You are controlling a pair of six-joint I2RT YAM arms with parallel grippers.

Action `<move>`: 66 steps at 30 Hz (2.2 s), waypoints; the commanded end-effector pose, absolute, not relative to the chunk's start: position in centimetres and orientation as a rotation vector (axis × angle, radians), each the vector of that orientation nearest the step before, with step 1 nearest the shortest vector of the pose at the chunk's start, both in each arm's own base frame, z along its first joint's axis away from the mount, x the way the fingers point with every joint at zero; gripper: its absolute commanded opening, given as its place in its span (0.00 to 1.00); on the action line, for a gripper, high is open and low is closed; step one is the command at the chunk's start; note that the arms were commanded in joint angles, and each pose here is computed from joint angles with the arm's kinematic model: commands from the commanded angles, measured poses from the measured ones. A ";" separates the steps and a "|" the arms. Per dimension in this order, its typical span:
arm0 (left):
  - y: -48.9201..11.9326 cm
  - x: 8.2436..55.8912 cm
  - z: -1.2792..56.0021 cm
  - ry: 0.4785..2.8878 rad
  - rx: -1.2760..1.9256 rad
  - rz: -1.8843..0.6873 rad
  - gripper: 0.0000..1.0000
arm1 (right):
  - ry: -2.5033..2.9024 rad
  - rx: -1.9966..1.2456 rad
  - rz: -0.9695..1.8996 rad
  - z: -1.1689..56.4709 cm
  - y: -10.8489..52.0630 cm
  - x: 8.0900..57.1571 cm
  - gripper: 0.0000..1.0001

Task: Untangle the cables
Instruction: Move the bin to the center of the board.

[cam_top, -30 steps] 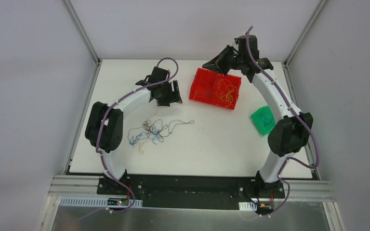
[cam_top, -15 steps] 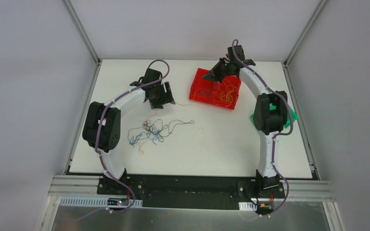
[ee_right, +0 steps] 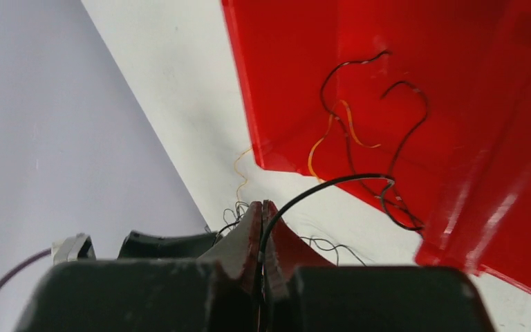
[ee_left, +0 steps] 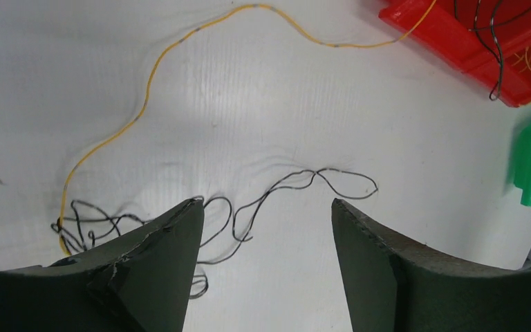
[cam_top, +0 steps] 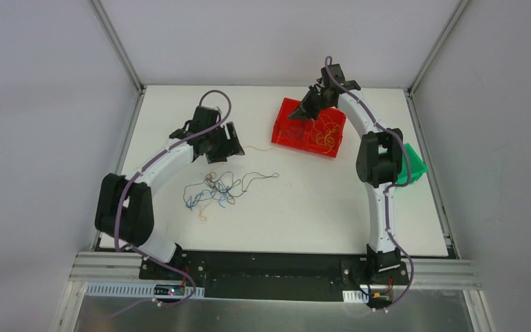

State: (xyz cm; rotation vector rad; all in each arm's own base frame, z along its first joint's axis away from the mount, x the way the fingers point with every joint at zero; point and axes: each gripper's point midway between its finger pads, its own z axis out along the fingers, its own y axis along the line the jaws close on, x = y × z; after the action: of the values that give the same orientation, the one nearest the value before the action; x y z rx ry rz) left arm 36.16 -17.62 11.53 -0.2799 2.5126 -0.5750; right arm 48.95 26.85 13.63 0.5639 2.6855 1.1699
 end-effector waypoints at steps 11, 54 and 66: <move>-15.0 30.7 16.5 2.390 -0.263 -0.589 0.70 | 2.779 0.589 0.598 7.7 19.9 50.1 0.00; -14.5 28.9 16.9 2.381 -0.231 -0.593 0.71 | 2.764 0.295 0.135 12.5 18.5 41.5 0.00; -14.3 28.8 17.3 2.383 -0.224 -0.577 0.71 | 2.748 0.323 0.391 12.2 17.7 45.5 0.00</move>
State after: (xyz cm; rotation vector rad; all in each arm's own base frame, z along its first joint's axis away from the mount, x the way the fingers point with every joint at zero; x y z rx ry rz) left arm 29.17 -15.06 16.71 -0.2306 2.3915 -0.6098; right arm 44.32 17.92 10.51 0.3477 2.7740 0.2180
